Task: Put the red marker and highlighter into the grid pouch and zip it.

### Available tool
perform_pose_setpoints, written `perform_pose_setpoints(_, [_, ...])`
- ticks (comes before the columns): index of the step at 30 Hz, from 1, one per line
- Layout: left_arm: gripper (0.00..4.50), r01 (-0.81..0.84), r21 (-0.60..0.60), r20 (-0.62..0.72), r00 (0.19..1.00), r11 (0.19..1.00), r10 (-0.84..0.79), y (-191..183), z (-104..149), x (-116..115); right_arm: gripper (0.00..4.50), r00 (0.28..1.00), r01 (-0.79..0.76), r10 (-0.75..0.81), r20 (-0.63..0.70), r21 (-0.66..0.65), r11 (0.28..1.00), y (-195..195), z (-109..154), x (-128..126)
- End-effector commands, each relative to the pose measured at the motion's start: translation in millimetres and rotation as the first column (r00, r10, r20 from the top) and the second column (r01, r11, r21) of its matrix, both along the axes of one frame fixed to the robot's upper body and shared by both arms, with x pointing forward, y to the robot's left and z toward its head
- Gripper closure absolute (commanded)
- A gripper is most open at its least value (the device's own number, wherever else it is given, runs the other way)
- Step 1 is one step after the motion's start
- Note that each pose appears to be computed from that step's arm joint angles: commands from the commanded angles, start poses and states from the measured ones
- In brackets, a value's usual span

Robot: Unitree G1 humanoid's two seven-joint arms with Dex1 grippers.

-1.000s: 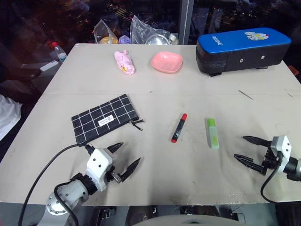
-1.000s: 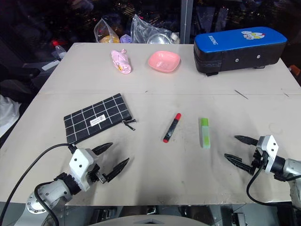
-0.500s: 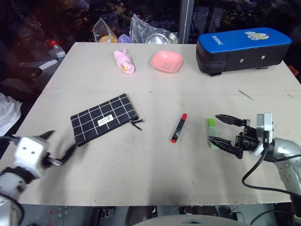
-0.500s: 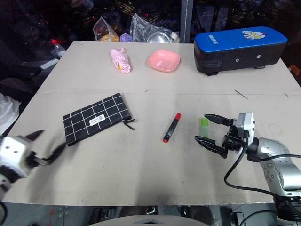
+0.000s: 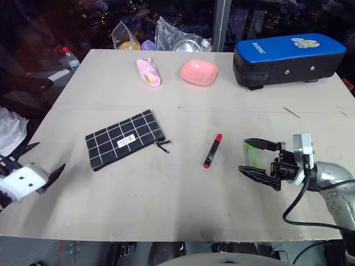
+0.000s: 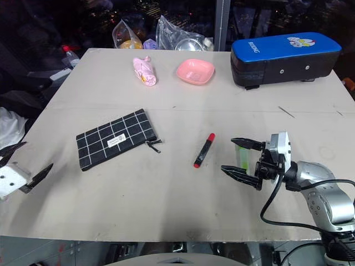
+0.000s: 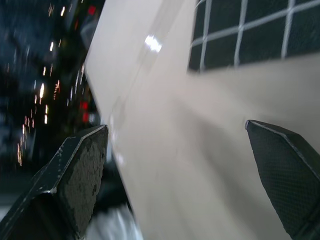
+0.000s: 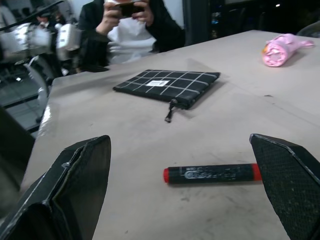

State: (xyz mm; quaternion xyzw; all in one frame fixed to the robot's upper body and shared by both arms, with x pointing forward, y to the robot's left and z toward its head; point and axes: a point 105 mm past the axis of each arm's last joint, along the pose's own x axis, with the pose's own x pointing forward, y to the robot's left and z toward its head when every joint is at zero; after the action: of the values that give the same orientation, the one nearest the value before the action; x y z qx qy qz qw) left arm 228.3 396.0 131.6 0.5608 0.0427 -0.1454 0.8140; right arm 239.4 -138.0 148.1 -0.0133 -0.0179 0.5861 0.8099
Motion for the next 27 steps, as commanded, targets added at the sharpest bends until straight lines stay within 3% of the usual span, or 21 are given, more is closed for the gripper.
perform_pose_setpoints(1, [0.03, 0.075, 0.075, -0.028, 0.997, 0.994, -0.073, -6.4, -1.8, 6.4, 0.00, 0.997, -0.024, 0.027, 0.068, -0.042, 0.999, 0.8, 10.2, -3.8])
perform_pose_setpoints(9, [0.03, 0.223, 0.210, -0.202, 0.963, 0.952, -0.181, -11.8, -20.9, 10.0, 0.00, 0.996, 0.006, -0.002, 0.086, -0.053, 0.999, -3.8, 12.0, -4.6])
perform_pose_setpoints(19, [0.03, 0.346, 0.128, -0.109, 0.936, 0.930, -0.333, -54.3, -27.0, 38.1, 0.00, 0.996, 0.048, -0.043, 0.081, -0.060, 0.997, -10.8, 6.7, -3.3])
perform_pose_setpoints(27, [0.03, 0.453, 0.074, -0.071, 0.891, 0.889, -0.448, -88.3, -30.3, 47.0, 0.00, 0.985, 0.122, -0.114, 0.128, -0.062, 0.991, -21.1, 8.8, 3.8])
